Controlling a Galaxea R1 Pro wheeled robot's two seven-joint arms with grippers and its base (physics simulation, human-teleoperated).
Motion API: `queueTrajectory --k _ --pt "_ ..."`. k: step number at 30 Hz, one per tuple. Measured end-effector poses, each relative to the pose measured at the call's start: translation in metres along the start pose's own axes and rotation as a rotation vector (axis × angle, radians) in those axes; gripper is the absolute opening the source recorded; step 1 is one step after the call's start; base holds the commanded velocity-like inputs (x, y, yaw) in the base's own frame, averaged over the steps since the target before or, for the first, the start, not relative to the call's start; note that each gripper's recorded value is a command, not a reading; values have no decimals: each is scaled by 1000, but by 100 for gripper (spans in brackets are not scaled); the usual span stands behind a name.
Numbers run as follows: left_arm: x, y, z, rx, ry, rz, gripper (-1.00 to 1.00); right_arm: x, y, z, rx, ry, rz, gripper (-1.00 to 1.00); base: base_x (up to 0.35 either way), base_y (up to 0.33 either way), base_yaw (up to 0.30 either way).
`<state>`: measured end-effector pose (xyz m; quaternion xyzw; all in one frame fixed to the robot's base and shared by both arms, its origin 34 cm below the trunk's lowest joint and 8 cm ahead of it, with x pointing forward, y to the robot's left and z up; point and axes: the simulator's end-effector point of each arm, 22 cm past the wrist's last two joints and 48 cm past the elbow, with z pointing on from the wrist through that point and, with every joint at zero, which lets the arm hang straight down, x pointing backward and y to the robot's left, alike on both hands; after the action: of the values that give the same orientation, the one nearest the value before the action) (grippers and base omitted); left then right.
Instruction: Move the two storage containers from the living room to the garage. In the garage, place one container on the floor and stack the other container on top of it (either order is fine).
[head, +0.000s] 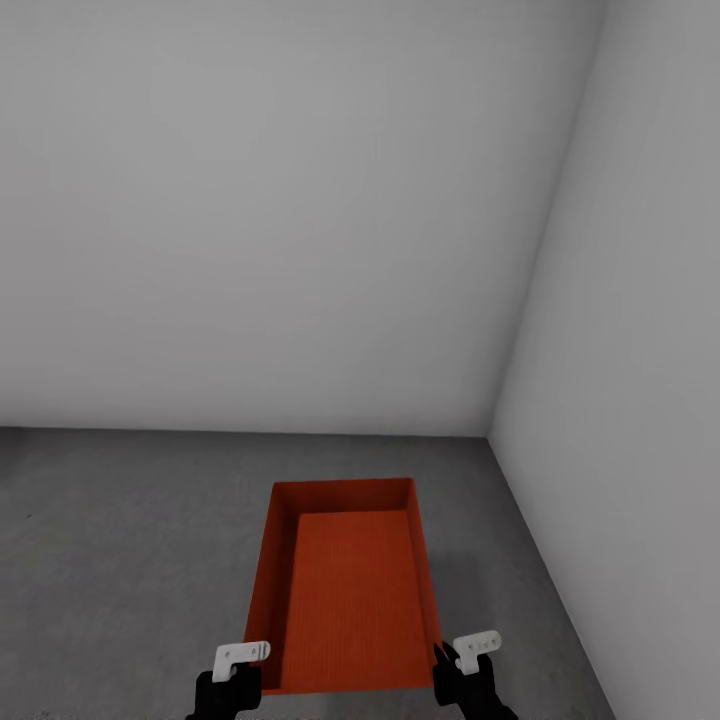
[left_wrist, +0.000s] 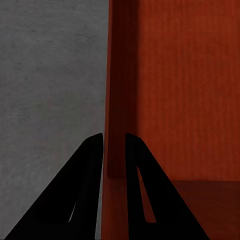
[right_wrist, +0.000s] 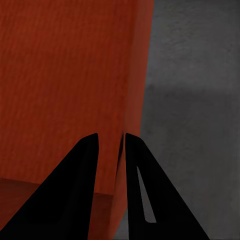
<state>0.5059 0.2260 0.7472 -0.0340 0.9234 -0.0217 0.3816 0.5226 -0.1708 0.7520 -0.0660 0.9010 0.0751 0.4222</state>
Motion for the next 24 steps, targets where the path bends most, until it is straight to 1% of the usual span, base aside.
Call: queueTrajectory --k 15,24 --pt "11 1 2 -2 24 0 -100 11 0 2 -1 24 4 -100 0 0 0" --pt "19 2 10 -3 38 -1 -100 20 -1 9 -2 37 7 -100 0 0 0"
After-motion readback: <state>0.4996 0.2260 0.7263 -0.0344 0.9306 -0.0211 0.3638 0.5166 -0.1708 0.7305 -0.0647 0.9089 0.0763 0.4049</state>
